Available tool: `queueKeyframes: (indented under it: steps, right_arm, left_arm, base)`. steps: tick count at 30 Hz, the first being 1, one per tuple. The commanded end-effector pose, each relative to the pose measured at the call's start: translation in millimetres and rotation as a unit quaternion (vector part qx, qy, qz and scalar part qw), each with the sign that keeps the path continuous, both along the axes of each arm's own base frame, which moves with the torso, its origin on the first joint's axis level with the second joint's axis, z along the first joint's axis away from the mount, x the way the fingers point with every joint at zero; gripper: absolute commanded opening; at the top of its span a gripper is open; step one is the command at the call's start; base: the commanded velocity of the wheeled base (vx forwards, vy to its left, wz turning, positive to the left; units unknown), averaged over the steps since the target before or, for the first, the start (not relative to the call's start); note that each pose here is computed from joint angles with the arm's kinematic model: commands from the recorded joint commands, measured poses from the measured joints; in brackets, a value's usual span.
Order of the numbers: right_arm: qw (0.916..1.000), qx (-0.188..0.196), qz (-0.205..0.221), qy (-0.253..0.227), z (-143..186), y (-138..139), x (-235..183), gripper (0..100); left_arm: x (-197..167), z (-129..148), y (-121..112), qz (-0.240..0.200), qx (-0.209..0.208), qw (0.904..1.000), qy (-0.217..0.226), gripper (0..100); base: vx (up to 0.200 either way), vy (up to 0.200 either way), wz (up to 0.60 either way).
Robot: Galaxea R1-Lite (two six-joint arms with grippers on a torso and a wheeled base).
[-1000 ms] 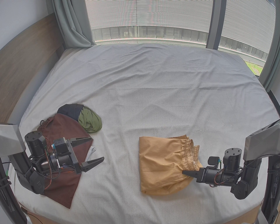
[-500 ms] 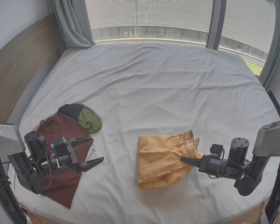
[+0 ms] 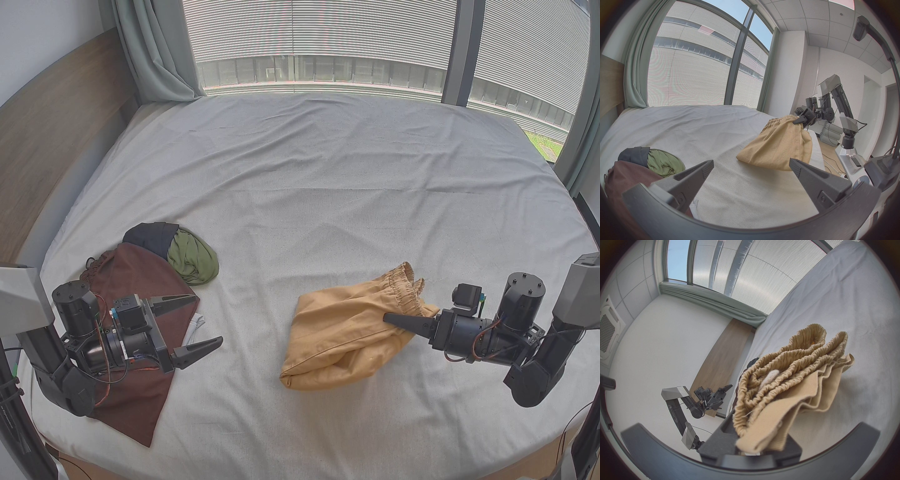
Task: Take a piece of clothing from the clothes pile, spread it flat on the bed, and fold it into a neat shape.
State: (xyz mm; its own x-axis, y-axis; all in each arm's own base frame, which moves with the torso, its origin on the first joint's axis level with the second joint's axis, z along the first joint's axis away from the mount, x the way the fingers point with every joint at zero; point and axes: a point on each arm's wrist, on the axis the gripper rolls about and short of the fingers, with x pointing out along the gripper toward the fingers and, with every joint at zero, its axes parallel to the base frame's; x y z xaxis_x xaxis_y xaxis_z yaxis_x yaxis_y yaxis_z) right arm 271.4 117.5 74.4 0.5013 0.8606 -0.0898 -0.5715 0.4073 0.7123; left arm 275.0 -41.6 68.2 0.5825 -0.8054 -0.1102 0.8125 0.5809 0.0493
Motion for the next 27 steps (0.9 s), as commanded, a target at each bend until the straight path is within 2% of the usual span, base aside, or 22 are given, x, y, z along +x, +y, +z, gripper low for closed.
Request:
queueKeyframes:
  steps: [1, 5, 9, 12, 17, 22, 27]
  right_arm:
    - [0.9996, 0.011, 0.008, -0.025, 9.6, 2.6, 8.8, 0]
    - [0.9986, 0.026, 0.029, -0.038, 17.5, 3.2, 17.4, 0]
    - [0.9977, 0.037, 0.030, -0.048, 24.4, 3.9, 24.7, 0]
    - [0.9956, 0.062, 0.031, -0.062, 37.6, 8.7, 42.5, 0]
    - [0.9935, 0.074, 0.036, -0.079, 39.9, 13.9, 63.4, 0]
    - [0.9899, 0.103, 0.034, -0.091, 45.9, 19.5, 94.5, 0]
    - [0.9883, 0.116, 0.035, -0.094, 36.3, 22.7, 122.3, 0]
  left_arm:
    - [-0.2, 0.1, 0.1, 0.000, 0.000, 1.0000, 0.000, 100]
    - [-0.2, 0.1, 0.1, 0.000, 0.000, 1.0000, 0.000, 100]
    - [-0.2, 0.1, 0.1, -0.001, 0.000, 1.0000, 0.000, 100]
    - [-0.1, -0.3, 0.1, -0.001, 0.000, 1.0000, 0.000, 100]
    - [-0.1, -0.3, 0.5, 0.000, -0.001, 1.0000, 0.002, 100]
    - [-0.4, -0.5, 0.1, -0.001, -0.003, 1.0000, 0.005, 100]
    - [-0.3, -0.9, 0.1, -0.001, -0.003, 1.0000, 0.006, 100]
  base:
    - [0.000, 0.000, 0.00]
    - [0.000, 0.000, 0.00]
    - [0.000, 0.000, 0.00]
    - [0.000, 0.000, 0.00]
    - [0.000, 0.000, 0.00]
    - [0.000, 0.000, 0.00]
    - [0.000, 0.000, 0.00]
